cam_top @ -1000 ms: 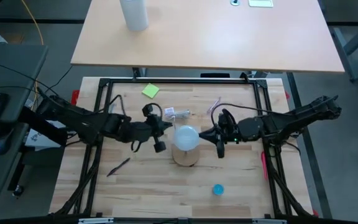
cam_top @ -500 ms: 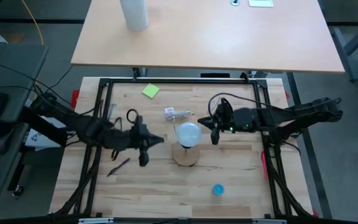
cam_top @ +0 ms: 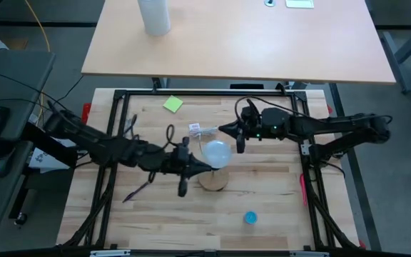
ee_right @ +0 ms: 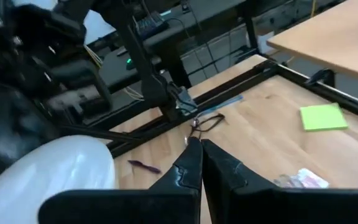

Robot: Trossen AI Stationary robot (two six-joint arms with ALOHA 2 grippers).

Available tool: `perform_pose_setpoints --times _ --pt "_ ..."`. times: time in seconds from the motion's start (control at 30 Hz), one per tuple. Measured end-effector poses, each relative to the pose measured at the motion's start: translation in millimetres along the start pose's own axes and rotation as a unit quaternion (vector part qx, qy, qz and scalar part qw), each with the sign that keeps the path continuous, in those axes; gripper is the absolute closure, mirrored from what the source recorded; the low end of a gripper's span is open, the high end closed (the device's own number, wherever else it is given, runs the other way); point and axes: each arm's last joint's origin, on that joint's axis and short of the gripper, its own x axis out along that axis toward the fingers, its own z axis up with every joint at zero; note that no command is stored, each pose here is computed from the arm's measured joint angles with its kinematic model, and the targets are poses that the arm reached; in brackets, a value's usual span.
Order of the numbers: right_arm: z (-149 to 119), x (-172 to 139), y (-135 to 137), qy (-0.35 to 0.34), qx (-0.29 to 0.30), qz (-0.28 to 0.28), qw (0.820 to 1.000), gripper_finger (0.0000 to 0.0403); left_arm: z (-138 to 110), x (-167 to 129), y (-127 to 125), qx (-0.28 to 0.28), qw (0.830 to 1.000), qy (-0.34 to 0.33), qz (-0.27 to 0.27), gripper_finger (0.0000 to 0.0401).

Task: Screw lightbulb
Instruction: Insert the lightbulb into the lamp

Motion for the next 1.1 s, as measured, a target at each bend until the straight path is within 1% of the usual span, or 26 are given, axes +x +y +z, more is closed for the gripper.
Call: perform_pose_setpoints --times 0.17,0.37,0.5,0.63,0.8,1.1 --pt "-1 9 5 -0.015 0.009 0.025 1.0 0.0403 -3 6 4 0.0 1.0 0.006 0.002 0.0401" --pt "-4 8 11 -0.009 0.012 0.036 0.999 0.0403 -3 7 6 0.015 1.0 0.008 0.017 0.0401" --pt "-8 6 17 -0.004 0.018 0.042 0.999 0.0403 -4 8 12 0.018 0.999 0.022 0.024 0.0401" --pt "-11 5 23 -0.003 0.026 0.036 0.999 0.0403 -4 7 14 0.016 0.999 0.026 0.023 0.0401" --pt "-14 2 30 -0.001 0.027 0.036 0.999 0.0403 -1 0 16 0.03 0.999 0.035 0.028 0.0401" --pt "-12 -20 33 0.013 0.029 0.017 0.999 0.0403 2 -12 27 0.046 0.994 0.055 0.081 0.0401"
